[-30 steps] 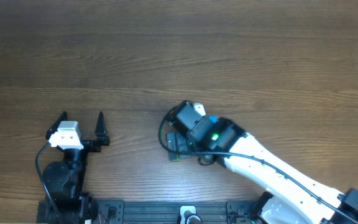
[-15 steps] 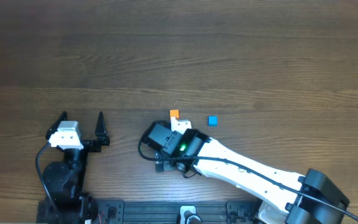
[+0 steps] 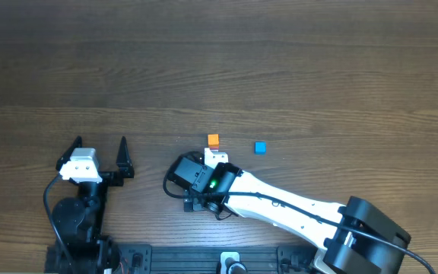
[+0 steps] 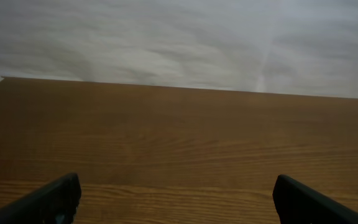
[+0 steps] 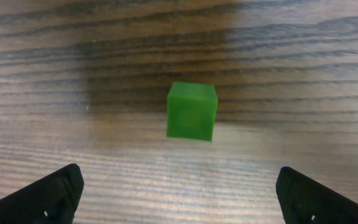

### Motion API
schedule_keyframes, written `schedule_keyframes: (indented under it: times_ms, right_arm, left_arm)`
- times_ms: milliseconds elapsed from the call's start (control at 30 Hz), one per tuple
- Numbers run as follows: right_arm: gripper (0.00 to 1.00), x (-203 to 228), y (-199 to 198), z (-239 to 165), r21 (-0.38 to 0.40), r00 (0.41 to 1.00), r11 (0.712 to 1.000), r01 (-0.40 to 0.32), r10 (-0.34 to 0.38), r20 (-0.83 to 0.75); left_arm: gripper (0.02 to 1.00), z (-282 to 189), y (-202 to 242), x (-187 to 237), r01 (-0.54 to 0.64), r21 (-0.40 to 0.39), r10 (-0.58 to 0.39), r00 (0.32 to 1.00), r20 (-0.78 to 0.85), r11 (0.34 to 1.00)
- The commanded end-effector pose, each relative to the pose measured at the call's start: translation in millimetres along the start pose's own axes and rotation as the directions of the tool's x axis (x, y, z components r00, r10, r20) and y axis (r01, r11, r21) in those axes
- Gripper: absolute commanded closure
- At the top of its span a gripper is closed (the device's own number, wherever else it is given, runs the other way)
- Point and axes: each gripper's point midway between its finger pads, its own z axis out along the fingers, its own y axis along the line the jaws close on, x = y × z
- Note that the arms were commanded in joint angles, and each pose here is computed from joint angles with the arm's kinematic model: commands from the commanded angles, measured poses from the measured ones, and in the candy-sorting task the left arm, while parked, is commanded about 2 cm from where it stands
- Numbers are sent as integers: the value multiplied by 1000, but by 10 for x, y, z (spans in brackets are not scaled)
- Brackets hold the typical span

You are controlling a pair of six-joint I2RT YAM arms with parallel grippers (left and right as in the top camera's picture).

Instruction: Stack Cubes

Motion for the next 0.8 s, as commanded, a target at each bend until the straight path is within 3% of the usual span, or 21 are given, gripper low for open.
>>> schedule_keyframes:
  times_ms: [33, 500, 800]
  right_arm:
    - [9, 74, -68, 149, 10, 1000, 1000, -8, 9, -9]
    - [14, 41, -129, 345, 44, 1000, 999, -5, 5, 14]
    - [82, -14, -124, 407, 51, 999, 999, -11, 9, 33]
  left_arm:
    - [18, 0, -3, 18, -11, 5, 11, 1000, 0, 1000]
    - [18, 0, -3, 18, -11, 5, 11, 1000, 0, 1000]
    - [18, 0, -2, 18, -11, 4, 11, 1000, 0, 1000]
